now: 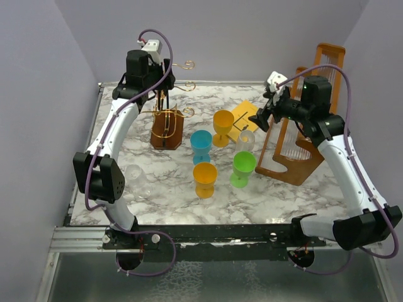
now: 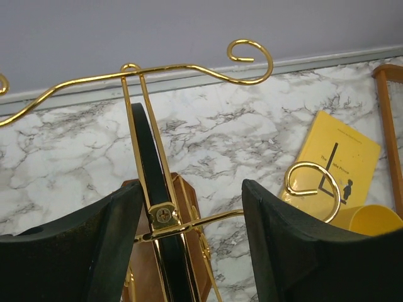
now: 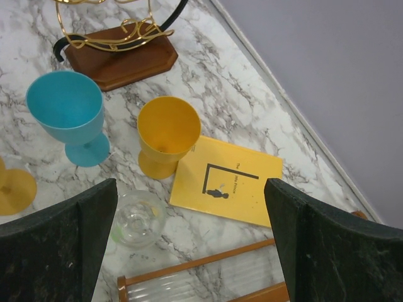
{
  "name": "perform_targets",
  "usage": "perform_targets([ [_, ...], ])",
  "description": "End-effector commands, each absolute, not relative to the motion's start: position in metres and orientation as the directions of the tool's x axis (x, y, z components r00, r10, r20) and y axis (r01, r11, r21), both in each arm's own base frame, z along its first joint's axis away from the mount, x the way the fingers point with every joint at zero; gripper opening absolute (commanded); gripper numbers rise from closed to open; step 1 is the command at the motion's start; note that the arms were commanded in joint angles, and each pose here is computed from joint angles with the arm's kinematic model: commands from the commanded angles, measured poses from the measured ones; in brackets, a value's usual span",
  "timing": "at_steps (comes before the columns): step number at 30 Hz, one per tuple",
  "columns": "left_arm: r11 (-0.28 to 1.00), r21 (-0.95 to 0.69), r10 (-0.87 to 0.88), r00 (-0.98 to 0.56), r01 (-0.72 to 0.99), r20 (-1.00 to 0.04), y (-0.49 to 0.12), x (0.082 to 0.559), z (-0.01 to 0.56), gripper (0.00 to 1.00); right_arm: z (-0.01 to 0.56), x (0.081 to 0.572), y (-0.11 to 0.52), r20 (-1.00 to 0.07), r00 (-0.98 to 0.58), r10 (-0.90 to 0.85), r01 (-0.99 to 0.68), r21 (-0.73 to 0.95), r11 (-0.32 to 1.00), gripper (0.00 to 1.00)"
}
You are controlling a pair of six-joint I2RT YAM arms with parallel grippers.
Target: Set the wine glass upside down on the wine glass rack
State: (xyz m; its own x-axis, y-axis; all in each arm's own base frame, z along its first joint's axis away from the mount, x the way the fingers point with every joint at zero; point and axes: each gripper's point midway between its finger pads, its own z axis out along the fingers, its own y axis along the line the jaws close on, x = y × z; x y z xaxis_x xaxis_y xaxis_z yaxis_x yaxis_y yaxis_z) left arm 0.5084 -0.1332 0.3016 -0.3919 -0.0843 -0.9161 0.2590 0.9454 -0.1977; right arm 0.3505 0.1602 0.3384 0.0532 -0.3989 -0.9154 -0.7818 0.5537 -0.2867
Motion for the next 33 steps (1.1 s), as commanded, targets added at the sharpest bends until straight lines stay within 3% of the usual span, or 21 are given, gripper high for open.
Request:
perform_targets([
  [1,0.93,-0.159,-0.052,-0.31,0.331,-0.949,-0.139,0.502,0.345,0.7,0.314,0.356,0.171,-0.869,-0.004,-0.494,-0.768,-0.315,0.559,1.0],
  [3,0.933,-0.129,-0.038,-0.263,0.337,-0.964,-0.135,0.492,0.367,0.77,0.308,0.362,0.183,-0.858,-0.026,-0.513,-0.759,-0.317,0.569,0.98],
  [5,0.934,-0.09,-0.005,-0.24,0.345,-0.971,-0.132,0.488,0.374,0.93,0.301,0.376,0.189,-0.842,-0.078,-0.533,-0.716,-0.325,0.618,0.94],
  [7,0.934,-0.058,0.027,-0.231,0.354,-0.973,-0.129,0.482,0.378,0.98,0.295,0.388,0.197,-0.834,-0.12,-0.539,-0.692,-0.319,0.647,0.9],
  [12,0.926,0.031,0.108,-0.186,0.376,-0.977,-0.122,0.463,0.389,0.98,0.279,0.413,0.214,-0.812,-0.211,-0.545,-0.686,-0.274,0.674,0.79],
  [21,0.925,0.142,0.18,-0.079,0.352,-0.98,-0.106,0.43,0.403,0.98,0.226,0.449,0.229,-0.738,-0.378,-0.559,-0.681,-0.187,0.708,0.52],
  [33,0.921,0.166,0.213,-0.097,0.353,-0.972,-0.102,0.421,0.398,0.98,0.185,0.448,0.236,-0.665,-0.466,-0.583,-0.71,-0.113,0.695,0.42],
])
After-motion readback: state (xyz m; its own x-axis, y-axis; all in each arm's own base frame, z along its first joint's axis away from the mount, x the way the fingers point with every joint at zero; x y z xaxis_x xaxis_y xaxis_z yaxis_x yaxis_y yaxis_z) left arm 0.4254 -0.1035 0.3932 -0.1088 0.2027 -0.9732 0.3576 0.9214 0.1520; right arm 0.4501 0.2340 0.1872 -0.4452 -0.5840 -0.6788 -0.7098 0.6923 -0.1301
